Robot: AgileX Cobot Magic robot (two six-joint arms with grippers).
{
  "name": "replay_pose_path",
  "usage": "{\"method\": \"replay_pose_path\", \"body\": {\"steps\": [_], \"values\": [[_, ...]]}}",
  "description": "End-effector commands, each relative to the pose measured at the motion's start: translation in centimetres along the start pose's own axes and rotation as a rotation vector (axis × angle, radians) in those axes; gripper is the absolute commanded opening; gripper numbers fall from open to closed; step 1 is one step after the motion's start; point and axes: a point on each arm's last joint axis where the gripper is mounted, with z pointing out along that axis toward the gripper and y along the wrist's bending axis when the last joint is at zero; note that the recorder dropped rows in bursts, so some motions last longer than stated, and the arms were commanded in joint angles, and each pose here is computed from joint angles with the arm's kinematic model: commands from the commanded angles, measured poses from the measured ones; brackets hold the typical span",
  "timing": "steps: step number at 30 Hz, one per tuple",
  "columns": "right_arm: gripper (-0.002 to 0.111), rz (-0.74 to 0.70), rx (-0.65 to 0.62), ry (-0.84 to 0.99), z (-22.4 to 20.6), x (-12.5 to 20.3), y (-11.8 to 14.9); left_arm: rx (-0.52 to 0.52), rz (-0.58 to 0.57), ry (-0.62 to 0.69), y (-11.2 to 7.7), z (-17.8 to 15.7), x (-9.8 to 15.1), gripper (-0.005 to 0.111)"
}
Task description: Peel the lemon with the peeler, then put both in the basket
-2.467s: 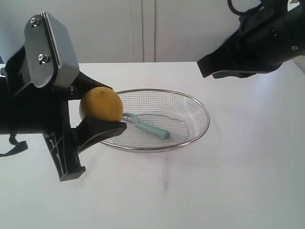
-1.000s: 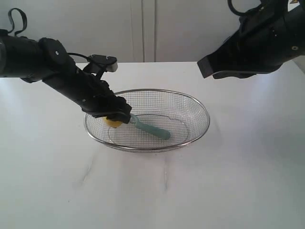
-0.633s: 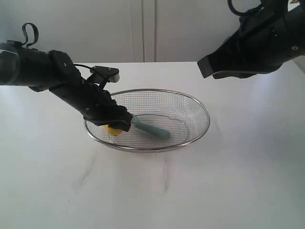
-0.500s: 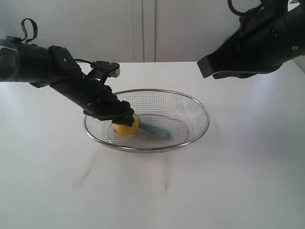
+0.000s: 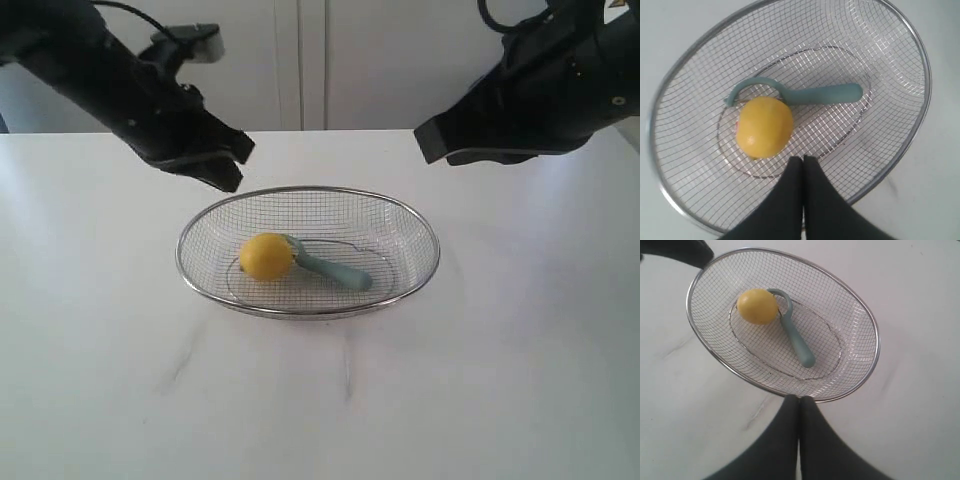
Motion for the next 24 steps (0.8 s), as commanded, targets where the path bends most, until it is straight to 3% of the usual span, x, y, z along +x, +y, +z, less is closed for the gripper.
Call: {"method": "replay_pose_path", "body": {"steps": [1,5,24], "values": [[0.000,0.004,0.002,-0.002,-0.2,0.1,0.0,-0.027,0.011,-0.058,-0.6,-3.7,-0.2,0.000],[0.000,0.004,0.002,-0.002,-0.2,0.1,0.0,-0.038,0.018,-0.107,-0.8,-4.7,-0.5,0.000],[0.000,0.012,0.002,-0.002,-0.2,0.1,0.0,-0.038,0.018,-0.107,-0.8,-4.7,-0.5,0.000]]}}
